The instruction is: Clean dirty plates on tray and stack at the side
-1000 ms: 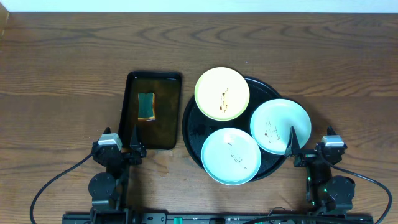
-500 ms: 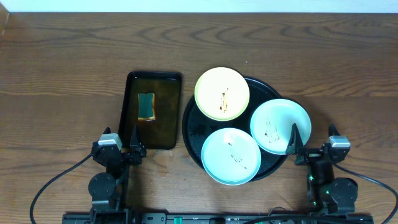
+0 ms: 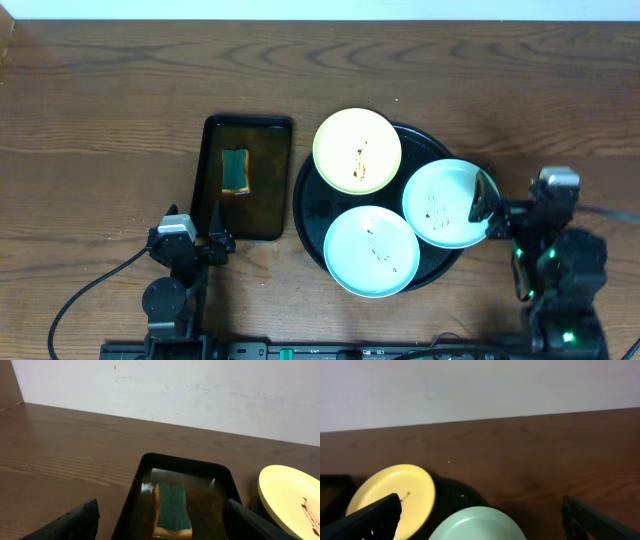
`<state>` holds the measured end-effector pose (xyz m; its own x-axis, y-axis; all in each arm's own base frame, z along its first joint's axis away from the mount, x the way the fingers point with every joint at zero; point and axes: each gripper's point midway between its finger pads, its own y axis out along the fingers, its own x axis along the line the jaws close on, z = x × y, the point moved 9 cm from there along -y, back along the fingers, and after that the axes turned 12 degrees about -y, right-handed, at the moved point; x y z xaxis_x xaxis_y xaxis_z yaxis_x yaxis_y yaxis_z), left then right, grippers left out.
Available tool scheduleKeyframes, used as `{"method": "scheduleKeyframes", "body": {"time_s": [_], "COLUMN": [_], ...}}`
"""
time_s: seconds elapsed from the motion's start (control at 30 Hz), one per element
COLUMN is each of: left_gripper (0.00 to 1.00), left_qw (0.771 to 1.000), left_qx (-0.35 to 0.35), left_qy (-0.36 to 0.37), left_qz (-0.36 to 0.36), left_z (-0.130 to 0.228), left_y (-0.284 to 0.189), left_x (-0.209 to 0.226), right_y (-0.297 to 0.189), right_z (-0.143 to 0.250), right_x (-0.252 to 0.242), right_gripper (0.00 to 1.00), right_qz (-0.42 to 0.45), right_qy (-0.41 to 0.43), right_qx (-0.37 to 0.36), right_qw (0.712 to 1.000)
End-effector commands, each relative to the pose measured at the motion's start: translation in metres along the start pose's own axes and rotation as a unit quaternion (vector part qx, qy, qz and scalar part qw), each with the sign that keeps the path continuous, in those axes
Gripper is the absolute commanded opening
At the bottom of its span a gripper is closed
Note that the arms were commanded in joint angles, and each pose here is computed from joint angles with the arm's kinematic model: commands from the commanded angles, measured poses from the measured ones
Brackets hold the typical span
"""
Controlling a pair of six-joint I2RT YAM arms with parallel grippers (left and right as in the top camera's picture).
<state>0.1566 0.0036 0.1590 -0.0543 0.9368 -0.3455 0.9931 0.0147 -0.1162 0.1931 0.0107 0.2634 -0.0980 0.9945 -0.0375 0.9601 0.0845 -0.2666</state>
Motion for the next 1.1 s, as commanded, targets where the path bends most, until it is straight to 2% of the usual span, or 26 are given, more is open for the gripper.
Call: {"method": "scheduleKeyframes", "body": {"time_s": [0.0, 0.1, 0.33, 0.47, 0.63, 0.73, 0.8, 0.93, 1.07], "left_gripper": [0.79, 0.79, 0.79, 0.79, 0.79, 0.79, 0.79, 0.79, 0.79], "left_qw": [1.000, 1.000, 1.000, 1.000, 1.000, 1.000, 1.000, 1.000, 1.000], "left_qx": [0.027, 0.027, 0.027, 0.027, 0.027, 0.027, 0.027, 0.027, 0.027], "left_qy": [0.005, 0.005, 0.005, 0.005, 0.005, 0.005, 0.005, 0.005, 0.005], "left_qz": [-0.004, -0.004, -0.004, -0.004, -0.004, -0.004, -0.004, -0.004, -0.004], "left_z": [0.010, 0.010, 0.010, 0.010, 0.010, 0.010, 0.010, 0.010, 0.010], "left_y": [0.001, 0.001, 0.001, 0.001, 0.001, 0.001, 0.001, 0.001, 0.001], "left_x": [0.003, 0.003, 0.003, 0.003, 0.003, 0.003, 0.003, 0.003, 0.003], "right_y": [0.003, 0.010, 0.016, 0.017, 0.022, 0.028, 0.031, 0.034, 0.042], "right_z": [-0.017, -0.007, -0.001, -0.004, -0.012, -0.014, -0.010, 0.002, 0.008], "right_x": [0.004, 0.004, 0.004, 0.004, 0.004, 0.007, 0.004, -0.008, -0.004], "right_gripper": [0.99, 0.99, 0.99, 0.99, 0.99, 0.99, 0.99, 0.99, 0.99], "right_qz": [-0.021, -0.024, -0.028, -0.030, -0.042, -0.070, -0.060, 0.025, -0.002], "right_qy": [-0.001, 0.005, 0.009, 0.013, 0.002, -0.018, -0.022, -0.004, 0.007], "right_qx": [-0.002, 0.033, 0.062, 0.122, 0.232, 0.255, 0.266, 0.312, 0.327], "right_qw": [1.000, 0.999, 0.998, 0.992, 0.972, 0.964, 0.962, 0.950, 0.945]}}
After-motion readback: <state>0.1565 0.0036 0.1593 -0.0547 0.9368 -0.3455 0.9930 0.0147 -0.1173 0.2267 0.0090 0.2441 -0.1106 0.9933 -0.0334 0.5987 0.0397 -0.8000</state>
